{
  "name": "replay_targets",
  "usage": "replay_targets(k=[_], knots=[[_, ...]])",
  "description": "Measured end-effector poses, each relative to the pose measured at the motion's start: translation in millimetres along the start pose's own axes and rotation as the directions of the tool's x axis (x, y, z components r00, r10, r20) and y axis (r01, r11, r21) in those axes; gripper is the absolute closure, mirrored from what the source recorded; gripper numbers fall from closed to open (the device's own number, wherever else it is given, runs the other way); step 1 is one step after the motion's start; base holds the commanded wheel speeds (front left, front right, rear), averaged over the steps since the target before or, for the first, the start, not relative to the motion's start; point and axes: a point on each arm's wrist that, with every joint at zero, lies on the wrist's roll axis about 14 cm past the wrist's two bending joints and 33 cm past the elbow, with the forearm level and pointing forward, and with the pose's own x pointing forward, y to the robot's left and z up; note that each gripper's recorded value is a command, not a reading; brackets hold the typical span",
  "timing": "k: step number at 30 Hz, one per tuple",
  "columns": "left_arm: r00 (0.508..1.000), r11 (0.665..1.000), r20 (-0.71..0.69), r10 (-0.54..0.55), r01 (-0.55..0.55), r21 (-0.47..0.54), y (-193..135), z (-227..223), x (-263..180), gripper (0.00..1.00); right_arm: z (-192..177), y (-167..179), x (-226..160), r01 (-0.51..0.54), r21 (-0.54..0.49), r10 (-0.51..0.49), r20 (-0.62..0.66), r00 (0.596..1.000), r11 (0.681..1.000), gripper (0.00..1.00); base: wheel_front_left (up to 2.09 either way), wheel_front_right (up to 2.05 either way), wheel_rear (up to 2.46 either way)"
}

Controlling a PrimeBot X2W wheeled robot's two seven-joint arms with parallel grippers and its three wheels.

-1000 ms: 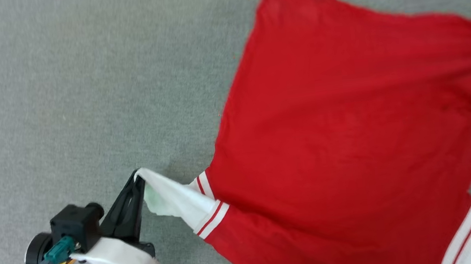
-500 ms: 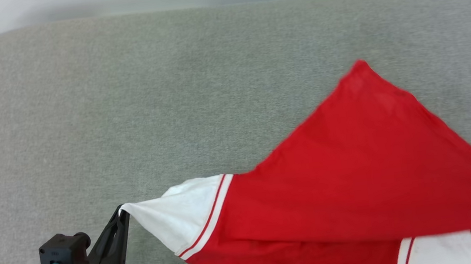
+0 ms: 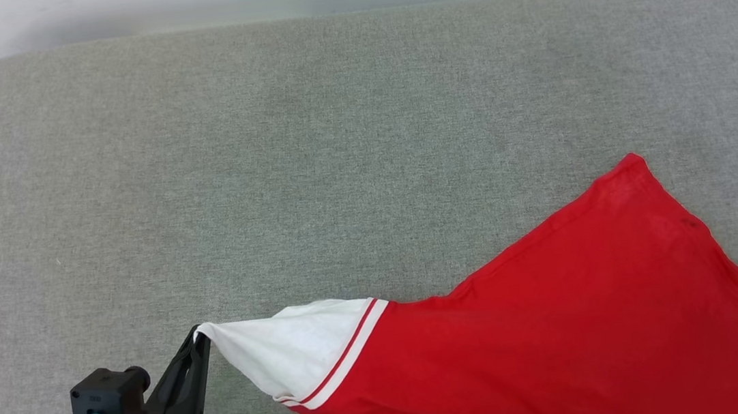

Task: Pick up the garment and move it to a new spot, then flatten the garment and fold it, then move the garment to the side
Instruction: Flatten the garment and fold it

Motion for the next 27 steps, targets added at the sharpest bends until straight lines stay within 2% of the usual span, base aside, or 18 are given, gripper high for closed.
replay_targets(k=[5,9,12,15,17,20,25,27], knots=[[1.000,1.000,0.008,-0.003,0.003,0.001,-1.1,1.4,-1.0,1.00,54.1,-6.5,-20.2,0.033,-0.019,-0.029,0.171,0.985,0.999,0.00,0.00,0.00,0.00],[1.000,1.000,0.015,-0.002,0.001,0.003,-0.8,2.6,-2.4,1.00,123.0,-8.8,-59.6,0.080,-0.075,-0.048,0.356,0.933,0.994,0.00,0.00,0.00,0.00],[1.000,1.000,0.017,-0.002,0.002,0.002,-0.6,2.9,-1.9,1.00,155.5,-3.1,-78.5,0.114,-0.134,-0.051,0.404,0.913,0.984,0.00,0.00,0.00,0.00],[1.000,1.000,0.020,-0.007,0.007,0.008,-1.2,3.8,1.7,1.00,181.8,6.9,-86.4,0.128,-0.186,-0.042,0.407,0.912,0.974,0.00,0.00,0.00,0.00],[1.000,1.000,0.022,-0.012,0.012,0.008,-1.8,4.5,5.1,1.00,192.7,12.7,-81.9,0.138,-0.221,-0.047,0.375,0.926,0.965,0.00,0.00,0.00,0.00],[1.000,1.000,0.018,-0.017,0.017,0.007,-2.8,2.4,9.8,1.00,200.2,15.8,-64.4,0.159,-0.265,-0.087,0.267,0.960,0.951,0.00,0.00,0.00,0.00],[1.000,1.000,0.010,-0.017,0.017,0.007,-1.9,-1.2,18.9,1.00,228.5,38.6,-28.6,0.113,-0.291,-0.064,0.173,0.983,0.950,0.00,0.00,0.00,0.00],[1.000,1.000,0.007,-0.018,0.018,0.010,-1.4,-2.8,22.9,1.00,235.9,40.9,-14.2,0.119,-0.304,-0.083,0.130,0.988,0.945,0.00,0.00,0.00,0.00]])
